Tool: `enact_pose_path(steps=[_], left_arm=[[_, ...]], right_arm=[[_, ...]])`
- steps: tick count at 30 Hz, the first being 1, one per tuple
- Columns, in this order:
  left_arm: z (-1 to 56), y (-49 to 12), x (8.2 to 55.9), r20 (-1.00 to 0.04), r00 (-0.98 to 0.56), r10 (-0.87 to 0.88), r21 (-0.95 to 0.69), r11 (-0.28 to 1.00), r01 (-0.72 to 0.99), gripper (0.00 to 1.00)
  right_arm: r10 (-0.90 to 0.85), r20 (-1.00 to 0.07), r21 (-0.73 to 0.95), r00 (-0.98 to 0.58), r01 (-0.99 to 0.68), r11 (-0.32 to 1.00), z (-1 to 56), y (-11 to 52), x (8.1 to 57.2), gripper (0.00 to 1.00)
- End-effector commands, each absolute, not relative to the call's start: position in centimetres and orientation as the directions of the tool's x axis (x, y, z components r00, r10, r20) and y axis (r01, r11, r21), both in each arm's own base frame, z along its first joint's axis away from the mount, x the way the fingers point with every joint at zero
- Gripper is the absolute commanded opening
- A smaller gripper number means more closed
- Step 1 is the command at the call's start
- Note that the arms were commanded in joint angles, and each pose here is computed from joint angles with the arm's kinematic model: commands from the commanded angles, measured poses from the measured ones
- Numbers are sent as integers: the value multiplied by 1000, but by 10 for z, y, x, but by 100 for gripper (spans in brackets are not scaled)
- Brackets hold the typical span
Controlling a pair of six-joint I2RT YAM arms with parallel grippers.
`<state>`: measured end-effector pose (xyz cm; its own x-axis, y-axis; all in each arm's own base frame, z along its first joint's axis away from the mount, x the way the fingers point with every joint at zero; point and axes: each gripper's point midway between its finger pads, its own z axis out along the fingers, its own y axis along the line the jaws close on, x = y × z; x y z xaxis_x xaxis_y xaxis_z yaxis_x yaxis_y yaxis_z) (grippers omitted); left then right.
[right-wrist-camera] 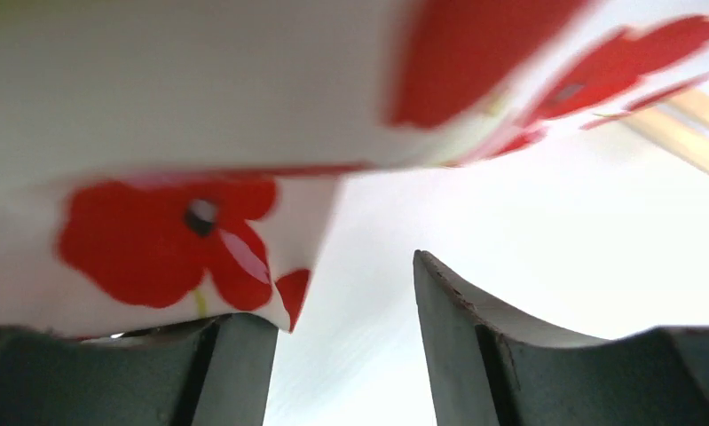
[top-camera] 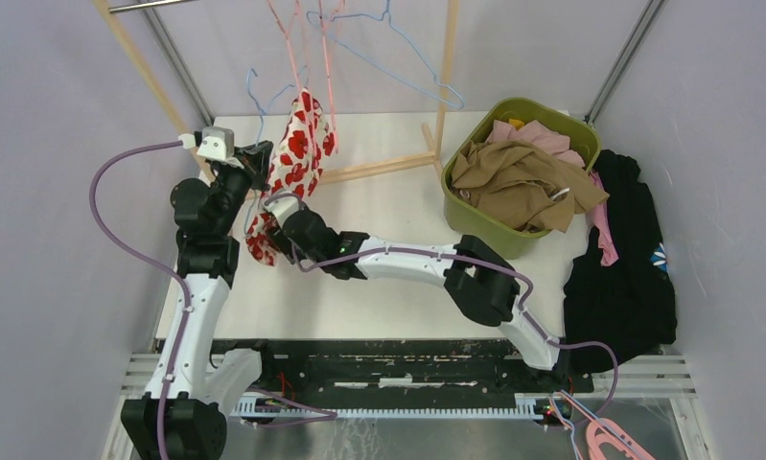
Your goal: Remove the skirt from the hanger
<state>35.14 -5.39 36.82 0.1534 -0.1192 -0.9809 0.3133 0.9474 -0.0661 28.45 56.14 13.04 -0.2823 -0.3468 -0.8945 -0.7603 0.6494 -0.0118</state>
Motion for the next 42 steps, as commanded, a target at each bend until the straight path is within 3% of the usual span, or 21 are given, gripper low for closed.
enact_pose_path(steps=[1, 4, 5, 15, 21, 27, 33, 42], left_arm=[[430, -57, 329, -940, 336, -63, 49, 948, 315, 3], [430, -57, 330, -938, 341, -63, 49, 949, 313, 3], [429, -57, 332, -939, 338, -63, 49, 949, 312, 3], [414, -50, 351, -947, 321, 2, 94, 958, 272, 3], [415, -49, 356, -944, 329, 5, 98, 959, 266, 3], [407, -48, 356, -947, 320, 16, 105, 959, 262, 3], [407, -48, 352, -946, 321, 34, 122, 959, 256, 3], [407, -47, 343, -947, 320, 28, 114, 960, 254, 3]], right_arm=[[-189, -973, -94, -135, -514, 852, 202, 526, 330, 53], [-224, -969, -146, -102, -493, 858, 206, 510, 333, 9], [-219, -971, -149, -93, -479, 865, 210, 503, 332, 2], [-275, -957, -218, -94, -394, 893, 244, 398, 313, 1], [-323, -940, -288, -111, -254, 923, 274, 318, 319, 1], [-296, -954, -293, -44, -70, 954, 356, 235, 328, 1], [-200, -979, -194, 29, 139, 971, 444, 144, 346, 1], [-200, -962, -127, 188, 343, 931, 552, 64, 359, 1]])
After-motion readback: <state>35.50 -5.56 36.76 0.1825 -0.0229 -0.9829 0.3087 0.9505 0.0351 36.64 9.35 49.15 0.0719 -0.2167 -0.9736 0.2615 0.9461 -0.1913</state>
